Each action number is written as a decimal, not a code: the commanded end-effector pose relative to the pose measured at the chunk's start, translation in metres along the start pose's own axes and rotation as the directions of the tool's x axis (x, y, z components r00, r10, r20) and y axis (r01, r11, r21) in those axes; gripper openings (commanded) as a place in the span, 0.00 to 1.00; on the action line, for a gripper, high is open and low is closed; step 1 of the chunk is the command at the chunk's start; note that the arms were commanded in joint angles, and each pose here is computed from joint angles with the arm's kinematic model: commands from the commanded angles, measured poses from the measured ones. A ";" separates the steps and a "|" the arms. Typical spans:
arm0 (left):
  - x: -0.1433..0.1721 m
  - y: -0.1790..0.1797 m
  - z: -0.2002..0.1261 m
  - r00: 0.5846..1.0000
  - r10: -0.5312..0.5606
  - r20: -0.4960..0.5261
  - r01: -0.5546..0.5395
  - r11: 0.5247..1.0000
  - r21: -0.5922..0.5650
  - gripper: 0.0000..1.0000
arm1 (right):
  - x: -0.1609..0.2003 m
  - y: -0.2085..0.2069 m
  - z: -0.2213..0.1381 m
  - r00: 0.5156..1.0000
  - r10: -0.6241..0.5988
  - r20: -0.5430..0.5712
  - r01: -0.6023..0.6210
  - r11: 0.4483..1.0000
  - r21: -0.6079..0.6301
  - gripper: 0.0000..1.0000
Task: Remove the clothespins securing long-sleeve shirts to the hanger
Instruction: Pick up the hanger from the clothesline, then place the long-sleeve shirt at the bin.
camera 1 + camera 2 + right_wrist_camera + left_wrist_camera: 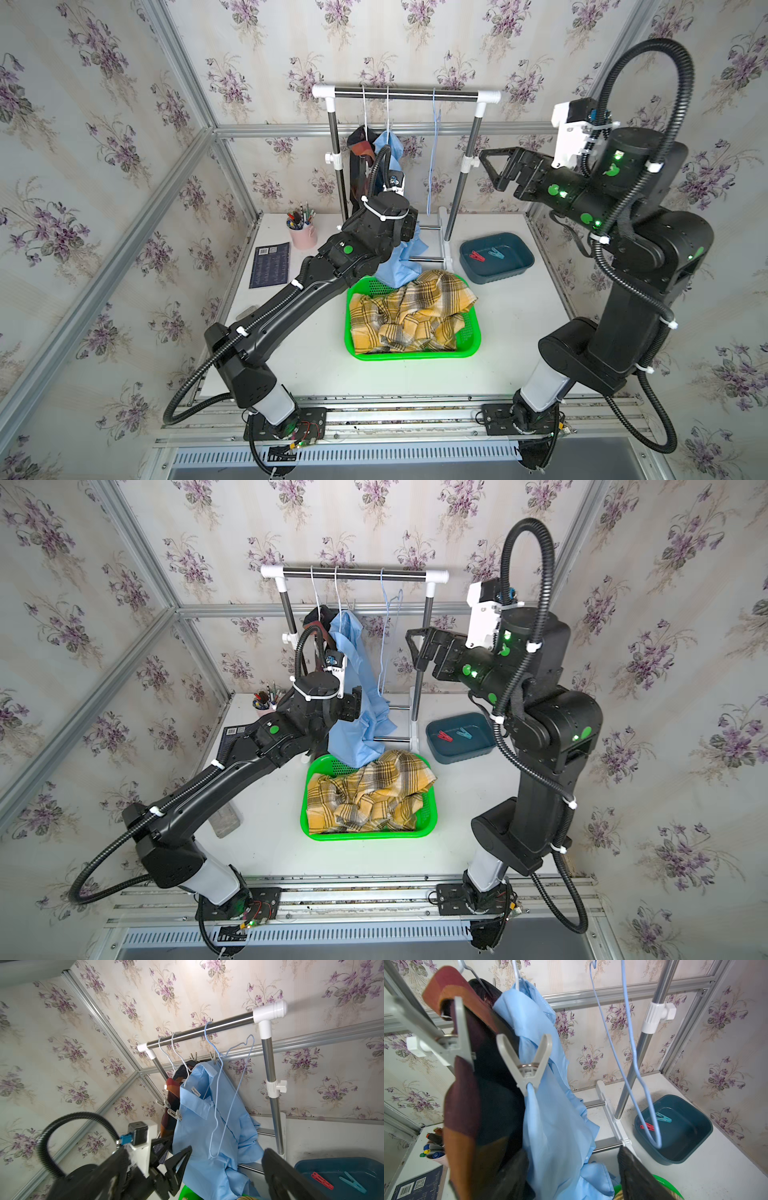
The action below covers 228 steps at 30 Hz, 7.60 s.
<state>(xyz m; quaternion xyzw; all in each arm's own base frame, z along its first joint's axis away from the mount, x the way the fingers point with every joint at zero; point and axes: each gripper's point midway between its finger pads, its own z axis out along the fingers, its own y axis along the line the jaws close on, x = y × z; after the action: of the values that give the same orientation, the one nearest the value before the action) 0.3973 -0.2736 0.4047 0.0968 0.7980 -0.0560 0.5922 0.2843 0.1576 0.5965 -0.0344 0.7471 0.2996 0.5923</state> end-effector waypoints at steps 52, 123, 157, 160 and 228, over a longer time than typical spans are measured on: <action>-0.013 0.029 0.014 1.000 0.018 0.020 -0.017 0.999 -0.041 0.10 | 0.187 -0.088 0.025 0.973 -0.194 -0.128 0.196 0.981 0.001 1.00; -0.176 -0.021 -0.320 0.896 -0.272 0.351 -0.045 0.731 0.681 0.00 | 0.257 -0.063 0.017 0.982 0.027 -0.187 -0.064 0.979 -0.196 1.00; -0.107 0.083 -0.337 0.904 -0.235 0.358 0.001 0.837 0.547 0.00 | 0.234 -0.212 0.118 0.968 0.250 0.016 -0.250 0.956 0.155 1.00; -0.108 0.080 -0.341 0.902 -0.246 0.354 0.001 0.823 0.568 0.00 | 0.244 -0.195 0.151 0.961 0.276 -0.013 -0.274 0.959 0.076 1.00; 0.097 -0.052 -0.126 0.701 0.498 0.510 -0.653 0.735 0.180 0.00 | 0.247 -0.234 0.041 0.737 0.675 -0.034 -0.675 0.737 0.014 0.93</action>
<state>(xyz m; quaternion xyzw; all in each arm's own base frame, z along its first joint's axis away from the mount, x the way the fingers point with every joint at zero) 0.2412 -0.2977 0.3397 0.4510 0.5651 -0.0488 0.6891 0.3415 0.0589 0.2665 0.2407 0.7273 0.4743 0.4337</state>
